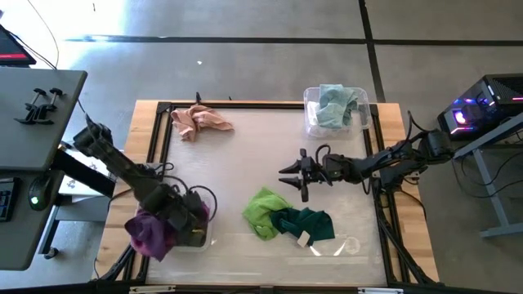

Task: Sort towels by color in basket
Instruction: Put the violet towel into the bottom transparent bin, then put the dark green towel into the bottom transparent bin

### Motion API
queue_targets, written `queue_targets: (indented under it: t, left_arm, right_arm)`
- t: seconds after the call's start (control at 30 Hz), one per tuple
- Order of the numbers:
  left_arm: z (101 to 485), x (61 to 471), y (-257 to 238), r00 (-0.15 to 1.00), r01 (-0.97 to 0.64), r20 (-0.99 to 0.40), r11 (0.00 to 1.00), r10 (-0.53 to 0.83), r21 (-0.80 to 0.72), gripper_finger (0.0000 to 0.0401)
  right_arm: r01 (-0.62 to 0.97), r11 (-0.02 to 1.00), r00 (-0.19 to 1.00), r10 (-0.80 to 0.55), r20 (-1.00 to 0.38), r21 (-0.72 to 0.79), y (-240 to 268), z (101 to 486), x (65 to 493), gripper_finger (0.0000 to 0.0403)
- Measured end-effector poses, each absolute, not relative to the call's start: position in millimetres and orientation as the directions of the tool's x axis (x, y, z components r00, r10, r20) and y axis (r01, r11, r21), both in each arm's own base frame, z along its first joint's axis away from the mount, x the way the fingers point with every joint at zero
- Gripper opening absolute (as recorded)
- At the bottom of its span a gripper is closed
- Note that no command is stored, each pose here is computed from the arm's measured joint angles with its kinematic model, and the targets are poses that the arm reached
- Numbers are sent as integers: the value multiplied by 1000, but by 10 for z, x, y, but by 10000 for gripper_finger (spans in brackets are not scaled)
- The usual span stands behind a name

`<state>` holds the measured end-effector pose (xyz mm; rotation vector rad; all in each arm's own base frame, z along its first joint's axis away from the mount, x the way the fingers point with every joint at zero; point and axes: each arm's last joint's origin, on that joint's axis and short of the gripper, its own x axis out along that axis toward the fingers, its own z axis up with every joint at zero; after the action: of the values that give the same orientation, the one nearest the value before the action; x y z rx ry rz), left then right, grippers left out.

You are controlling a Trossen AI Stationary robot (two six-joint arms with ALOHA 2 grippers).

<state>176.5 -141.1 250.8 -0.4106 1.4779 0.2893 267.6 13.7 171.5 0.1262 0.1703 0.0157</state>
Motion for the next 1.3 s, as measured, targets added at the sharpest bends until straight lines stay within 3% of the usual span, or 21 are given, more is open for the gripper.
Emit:
queue_targets:
  t: [0.17,0.27,0.4,0.53,0.6,0.8,1.0,1.17,1.23,1.3]
  left_arm:
    - [3002,1788,-1356,163,-411,-977,890,-141,-197,0]
    - [3309,1821,-1324,329,-333,-938,915,-114,-228,0]
    - [3524,1971,-1355,621,-163,-784,980,11,-115,0]
    - [3499,2185,-1468,801,-25,-594,996,70,84,0]
    - [3366,2323,-1500,841,27,-538,990,54,141,0]
    - [2747,2737,-1418,920,94,-392,983,-25,159,1]
    - [2326,3090,-1163,956,13,-281,944,85,329,1]
    - [2148,3307,-934,929,-137,-226,839,293,527,17]
    - [2098,3356,-877,922,-150,-219,815,319,559,30]
    - [2060,3389,-851,924,-143,-219,816,313,560,49]
  right_arm:
    - [-55,998,971,60,-231,28,313,1862,2634,129]
    - [-127,992,924,118,-363,-2,485,1955,2592,129]
    - [-246,969,838,224,-497,22,812,2000,2523,129]
    - [-376,924,759,349,-549,68,1191,1880,2426,129]
    - [-350,932,746,336,-575,92,1306,1795,2399,129]
    - [-112,992,730,119,-674,53,1303,1407,2489,139]
    - [-31,999,651,32,-758,15,1128,1043,2627,139]
    - [17,1000,619,-14,-785,-4,996,973,2664,71]
    - [53,998,597,-49,-801,-21,943,1008,2633,29]
    - [102,993,567,-109,-817,-61,888,1074,2555,16]
